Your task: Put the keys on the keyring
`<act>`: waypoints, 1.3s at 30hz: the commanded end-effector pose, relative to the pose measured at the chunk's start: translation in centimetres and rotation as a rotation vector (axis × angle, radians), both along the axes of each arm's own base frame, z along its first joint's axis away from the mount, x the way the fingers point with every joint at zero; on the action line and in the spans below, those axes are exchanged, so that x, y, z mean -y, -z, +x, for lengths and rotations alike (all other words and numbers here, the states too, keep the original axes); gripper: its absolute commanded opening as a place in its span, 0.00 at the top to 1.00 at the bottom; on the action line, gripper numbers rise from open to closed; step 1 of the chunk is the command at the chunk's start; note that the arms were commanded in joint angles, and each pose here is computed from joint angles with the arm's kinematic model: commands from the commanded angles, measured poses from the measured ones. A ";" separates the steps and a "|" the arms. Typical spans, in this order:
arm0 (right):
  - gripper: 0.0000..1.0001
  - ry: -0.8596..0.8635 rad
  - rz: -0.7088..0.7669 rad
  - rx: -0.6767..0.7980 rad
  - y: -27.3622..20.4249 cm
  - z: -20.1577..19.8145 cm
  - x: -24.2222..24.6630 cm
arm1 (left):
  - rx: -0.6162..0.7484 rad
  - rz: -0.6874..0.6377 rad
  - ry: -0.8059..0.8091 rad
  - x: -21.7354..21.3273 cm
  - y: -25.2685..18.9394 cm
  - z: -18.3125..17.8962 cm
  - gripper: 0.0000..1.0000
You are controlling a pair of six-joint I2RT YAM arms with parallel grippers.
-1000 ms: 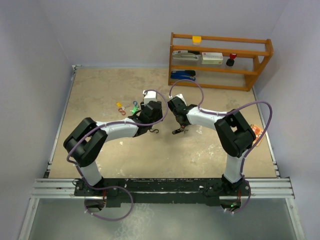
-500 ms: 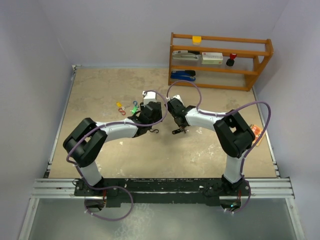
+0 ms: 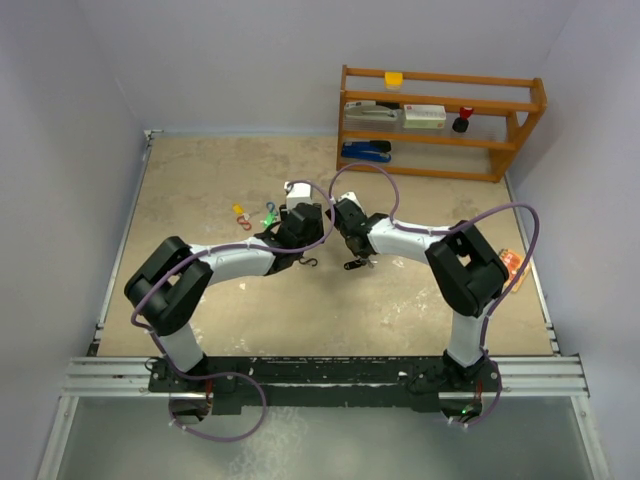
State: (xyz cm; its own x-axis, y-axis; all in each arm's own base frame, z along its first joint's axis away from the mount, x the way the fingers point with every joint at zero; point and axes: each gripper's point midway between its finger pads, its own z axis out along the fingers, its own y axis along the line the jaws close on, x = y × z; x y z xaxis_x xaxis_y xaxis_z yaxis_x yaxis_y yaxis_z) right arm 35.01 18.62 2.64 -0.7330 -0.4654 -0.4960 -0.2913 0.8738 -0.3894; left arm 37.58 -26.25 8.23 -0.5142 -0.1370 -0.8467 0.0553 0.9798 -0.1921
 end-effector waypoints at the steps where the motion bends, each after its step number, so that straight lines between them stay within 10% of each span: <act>1: 1.00 -0.021 0.012 0.006 -0.3 -0.1 -0.5 | 0.058 -0.063 -0.025 -0.2 -2.4 0.7 0.49; 39: 1.00 -0.134 0.157 -0.046 -1.2 -2.2 -3.0 | 0.061 -0.199 0.106 2.5 -2.2 -0.5 0.49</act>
State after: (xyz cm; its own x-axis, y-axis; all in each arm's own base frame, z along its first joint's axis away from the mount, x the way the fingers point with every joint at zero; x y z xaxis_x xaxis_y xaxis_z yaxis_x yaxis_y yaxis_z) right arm 33.09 20.49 2.55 -0.7163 -0.4803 -0.5061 -0.3875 0.8771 -0.2839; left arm 36.43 -28.07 7.15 -0.5408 -0.1817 -0.8213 0.1456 0.9414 -0.3041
